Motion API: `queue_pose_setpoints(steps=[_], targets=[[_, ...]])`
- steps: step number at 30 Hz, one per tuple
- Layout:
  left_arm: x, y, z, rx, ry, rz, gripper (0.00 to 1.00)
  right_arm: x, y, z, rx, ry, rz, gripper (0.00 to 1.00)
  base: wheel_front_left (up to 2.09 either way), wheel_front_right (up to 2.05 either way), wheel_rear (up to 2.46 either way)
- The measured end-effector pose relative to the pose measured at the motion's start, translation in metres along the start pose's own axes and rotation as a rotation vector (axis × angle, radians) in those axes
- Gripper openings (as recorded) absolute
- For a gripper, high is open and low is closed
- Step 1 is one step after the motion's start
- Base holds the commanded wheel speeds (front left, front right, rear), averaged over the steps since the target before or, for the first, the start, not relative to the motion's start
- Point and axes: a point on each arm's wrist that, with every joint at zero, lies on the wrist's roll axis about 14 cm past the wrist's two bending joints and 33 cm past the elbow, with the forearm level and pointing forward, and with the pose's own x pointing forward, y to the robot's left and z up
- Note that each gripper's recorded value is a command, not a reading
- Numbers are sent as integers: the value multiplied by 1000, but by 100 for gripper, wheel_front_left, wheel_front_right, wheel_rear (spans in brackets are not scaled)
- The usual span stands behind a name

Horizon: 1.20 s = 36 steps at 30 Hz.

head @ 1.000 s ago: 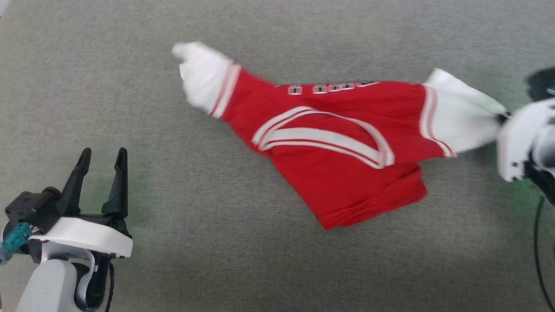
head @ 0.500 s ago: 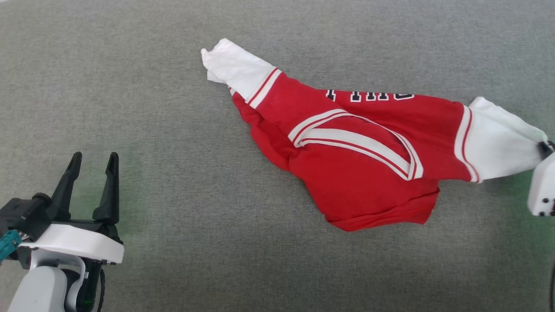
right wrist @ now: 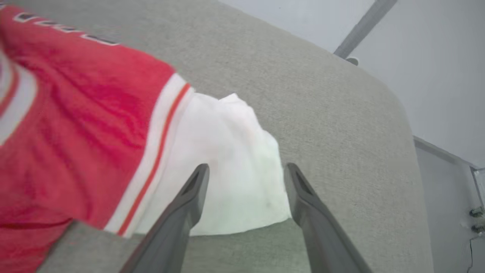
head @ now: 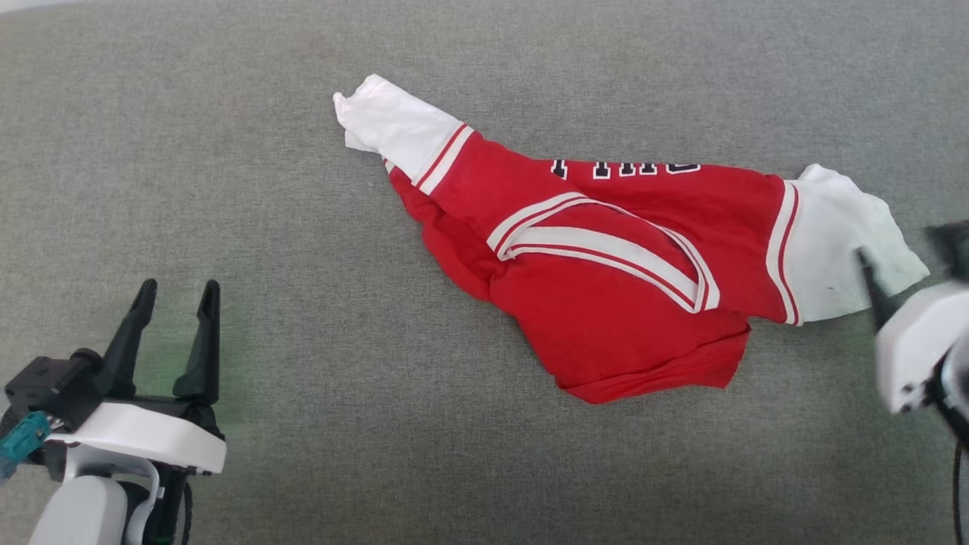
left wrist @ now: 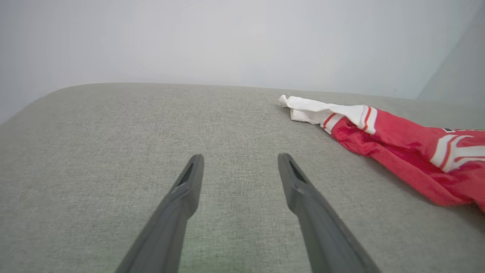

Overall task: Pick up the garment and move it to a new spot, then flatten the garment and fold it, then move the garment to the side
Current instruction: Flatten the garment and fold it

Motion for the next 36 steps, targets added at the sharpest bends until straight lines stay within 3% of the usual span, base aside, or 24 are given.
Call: queue_pose_setpoints(steps=[8,18,23,24,25,26,29,30,31,36], targets=[[-2,-9,-6,-21,14,-15,100,-28,80,-6,-115,94,292,100,0,0,0],[-4,-11,-13,-40,32,-12,100,-31,119,-10,-198,142,424,100,0,0,0],[-4,-9,-15,-41,37,-3,100,-21,123,-2,-202,119,431,100,0,0,0],[-5,-9,-15,-42,39,-2,100,-20,124,-2,-201,120,432,83,0,0,0],[-6,-9,-16,-43,41,0,100,-20,124,-3,-201,121,433,76,0,0,0],[-6,-8,-16,-44,43,1,100,-19,124,-2,-200,120,432,53,0,0,0],[-6,-7,-18,-48,46,5,100,-16,123,2,-186,102,425,26,0,0,0],[-6,-7,-18,-48,46,5,100,-16,122,4,-181,93,422,26,0,0,0],[-6,-7,-18,-48,47,5,100,-15,122,5,-176,89,421,0,0,0,0],[-5,-10,-18,-51,46,-3,100,-18,128,7,-150,80,441,0,0,0,0]])
